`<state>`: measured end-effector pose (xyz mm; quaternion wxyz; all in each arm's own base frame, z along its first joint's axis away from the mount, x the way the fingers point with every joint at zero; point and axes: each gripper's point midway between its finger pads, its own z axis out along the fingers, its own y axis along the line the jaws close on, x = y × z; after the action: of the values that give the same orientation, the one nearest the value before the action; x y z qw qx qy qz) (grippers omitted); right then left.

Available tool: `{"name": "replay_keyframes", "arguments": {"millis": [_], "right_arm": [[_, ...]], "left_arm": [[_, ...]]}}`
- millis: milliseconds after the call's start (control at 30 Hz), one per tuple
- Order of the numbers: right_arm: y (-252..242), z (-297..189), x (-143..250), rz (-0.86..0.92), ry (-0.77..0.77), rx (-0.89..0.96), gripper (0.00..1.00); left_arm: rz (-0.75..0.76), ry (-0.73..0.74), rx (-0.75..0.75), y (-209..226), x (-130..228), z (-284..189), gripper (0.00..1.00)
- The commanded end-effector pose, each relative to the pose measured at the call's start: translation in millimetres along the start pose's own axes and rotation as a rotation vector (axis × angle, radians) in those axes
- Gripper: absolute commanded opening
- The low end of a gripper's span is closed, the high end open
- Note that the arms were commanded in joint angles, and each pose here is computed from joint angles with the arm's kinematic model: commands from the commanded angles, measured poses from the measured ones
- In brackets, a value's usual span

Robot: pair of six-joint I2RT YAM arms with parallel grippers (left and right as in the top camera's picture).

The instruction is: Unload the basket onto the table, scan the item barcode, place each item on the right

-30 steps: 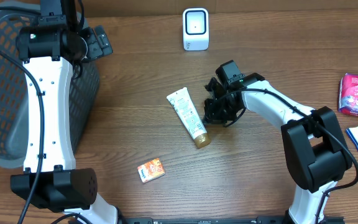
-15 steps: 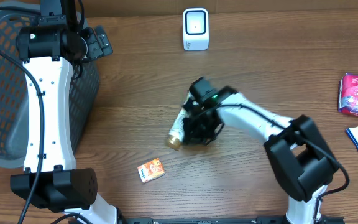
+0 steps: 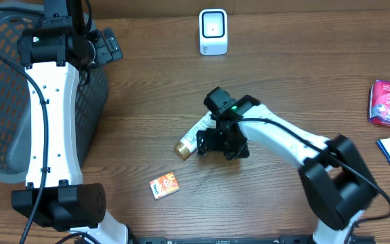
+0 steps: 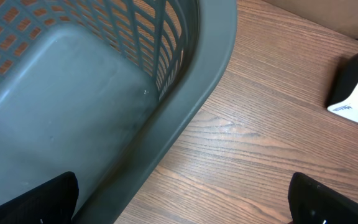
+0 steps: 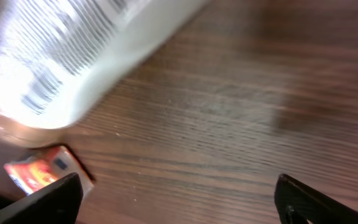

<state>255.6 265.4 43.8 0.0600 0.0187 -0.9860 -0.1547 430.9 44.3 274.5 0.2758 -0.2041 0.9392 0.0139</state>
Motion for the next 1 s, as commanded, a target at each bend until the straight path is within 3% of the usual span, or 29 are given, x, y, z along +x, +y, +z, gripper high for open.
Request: {"name": "replay_keyframes", "arguments": {"millis": [0,133,233,367,433,500,567,633,767,967], "right_arm": [[9.9,-33.2,-28.9,0.005,-0.149,-0.04,1.0],[27.9,-37.5,-33.5,-0.114,-0.146,-0.149,1.0],[42.1,-44.1,-51.9,-0.135,-0.223,-0.208,0.9],[41.0,-50.3,-67.5,0.209,-0.249,-0.248,0.89],[29.7,-51.7,-77.0,0.29,-0.298,-0.208,0.86],[14.2,-53.8,-87.5,0.293,-0.377,-0.127,0.86],[2.4,-57.0,-96.0,0.236,-0.441,-0.053,0.98],[-4.5,-57.8,-96.9,0.235,-0.443,-0.032,1.0],[-3.3,-59.1,-91.3,0.275,-0.306,-0.176,1.0],[-23.8,-68.5,-109.0,0.319,-0.331,-0.214,1.0]], "left_arm": [[0.003,0.016,0.0,-1.1,2.5,5.1,1.0],[0.003,0.016,0.0,-1.1,2.4,5.1,1.0],[0.003,0.016,-0.001,-1.0,2.4,5.1,1.0],[0.003,0.016,0.0,-1.1,2.4,5.1,1.0],[0.003,0.016,0.0,-1.1,2.4,5.1,1.0],[0.003,0.016,0.0,-1.1,2.5,5.1,1.0],[0.003,0.016,0.0,-1.1,2.4,5.1,1.0],[0.003,0.016,0.0,-1.1,2.5,5.1,1.0],[0.003,0.016,0.0,-1.1,2.5,5.1,1.0],[0.003,0.016,0.0,-1.1,2.4,5.1,1.0]]}}
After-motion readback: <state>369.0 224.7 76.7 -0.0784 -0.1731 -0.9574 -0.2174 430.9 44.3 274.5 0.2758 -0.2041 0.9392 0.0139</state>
